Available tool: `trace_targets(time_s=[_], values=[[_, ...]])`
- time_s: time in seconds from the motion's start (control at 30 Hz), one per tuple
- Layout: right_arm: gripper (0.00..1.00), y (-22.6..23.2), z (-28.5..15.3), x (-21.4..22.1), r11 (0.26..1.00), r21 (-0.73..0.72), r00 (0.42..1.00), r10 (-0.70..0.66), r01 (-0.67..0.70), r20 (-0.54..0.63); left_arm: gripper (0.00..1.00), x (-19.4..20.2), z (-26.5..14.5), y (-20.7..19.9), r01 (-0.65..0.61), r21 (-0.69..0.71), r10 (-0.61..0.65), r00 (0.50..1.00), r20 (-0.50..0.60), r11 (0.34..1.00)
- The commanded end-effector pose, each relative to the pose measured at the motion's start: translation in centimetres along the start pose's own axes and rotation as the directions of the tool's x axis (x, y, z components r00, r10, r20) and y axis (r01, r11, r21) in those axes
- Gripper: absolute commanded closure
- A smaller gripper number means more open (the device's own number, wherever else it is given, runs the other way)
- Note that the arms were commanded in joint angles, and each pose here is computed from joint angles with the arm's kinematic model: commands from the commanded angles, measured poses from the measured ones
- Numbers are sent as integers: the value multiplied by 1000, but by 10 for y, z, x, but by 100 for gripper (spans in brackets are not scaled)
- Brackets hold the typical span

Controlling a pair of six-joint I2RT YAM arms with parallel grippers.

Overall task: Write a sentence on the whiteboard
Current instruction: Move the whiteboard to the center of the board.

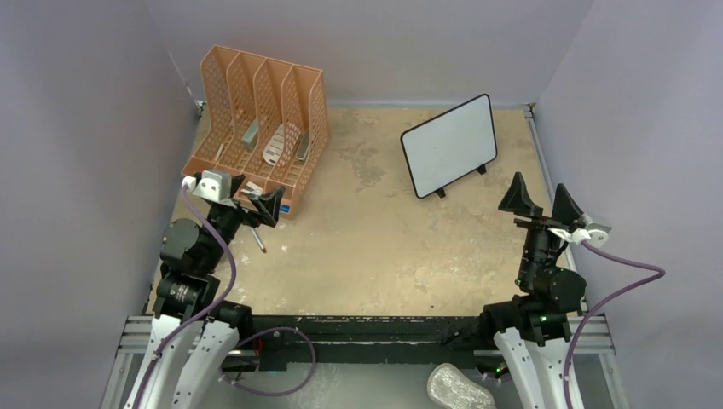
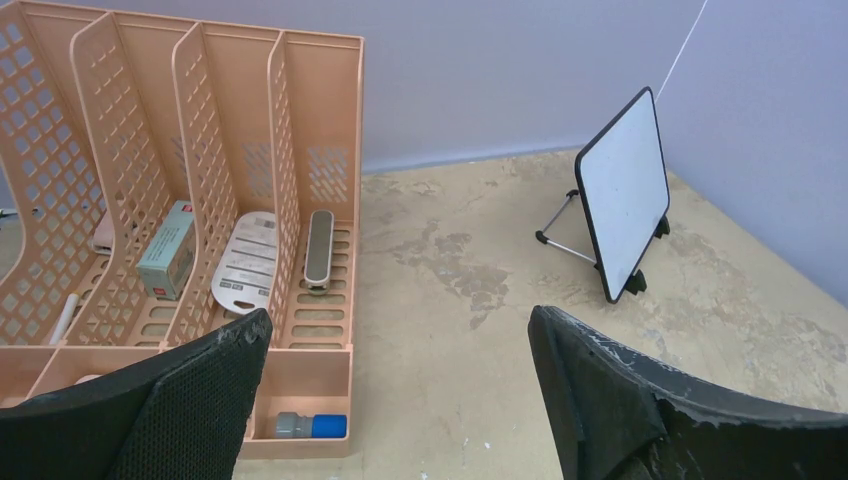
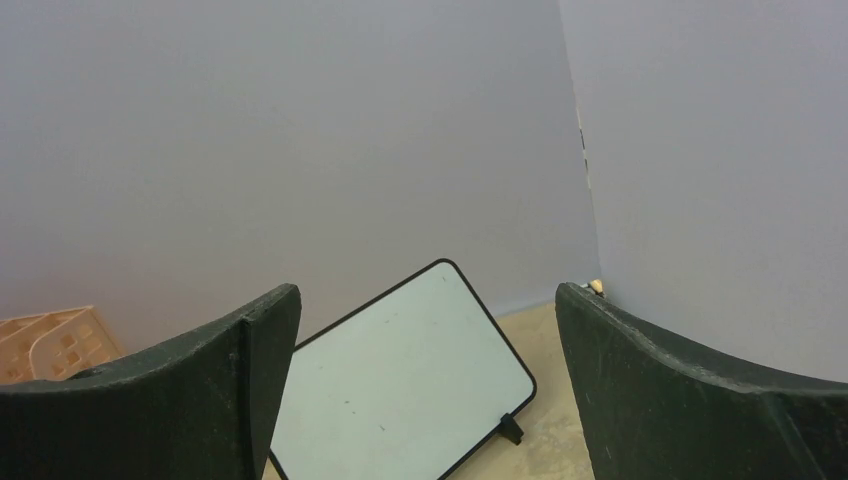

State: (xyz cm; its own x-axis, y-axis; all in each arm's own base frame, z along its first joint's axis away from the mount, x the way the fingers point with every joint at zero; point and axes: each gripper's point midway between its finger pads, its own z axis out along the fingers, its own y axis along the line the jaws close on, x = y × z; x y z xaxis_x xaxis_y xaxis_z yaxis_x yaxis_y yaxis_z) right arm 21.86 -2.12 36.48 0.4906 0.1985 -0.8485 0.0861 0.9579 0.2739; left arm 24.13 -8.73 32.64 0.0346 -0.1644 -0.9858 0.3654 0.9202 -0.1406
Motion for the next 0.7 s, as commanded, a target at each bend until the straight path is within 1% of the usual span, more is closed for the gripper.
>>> trace_targets(time_s=[0.0,0.23,0.43,0.67], values=[[1,5,4,-8,1000,-23,999,-4,5,34,2,-18,-3,-7,-5,29,3,998,55,1000],[1,8,5,-4,999,-40,1000,-10,11,17,1,-18,-3,-6,-4,23,3,999,54,1000],[1,15,10,7,998,-67,999,-17,15,-33,0,-17,-3,-3,-4,8,3,998,60,1000],[1,29,22,34,994,-109,986,-17,-2,-166,0,-16,-3,-2,4,-2,-4,998,62,1000]])
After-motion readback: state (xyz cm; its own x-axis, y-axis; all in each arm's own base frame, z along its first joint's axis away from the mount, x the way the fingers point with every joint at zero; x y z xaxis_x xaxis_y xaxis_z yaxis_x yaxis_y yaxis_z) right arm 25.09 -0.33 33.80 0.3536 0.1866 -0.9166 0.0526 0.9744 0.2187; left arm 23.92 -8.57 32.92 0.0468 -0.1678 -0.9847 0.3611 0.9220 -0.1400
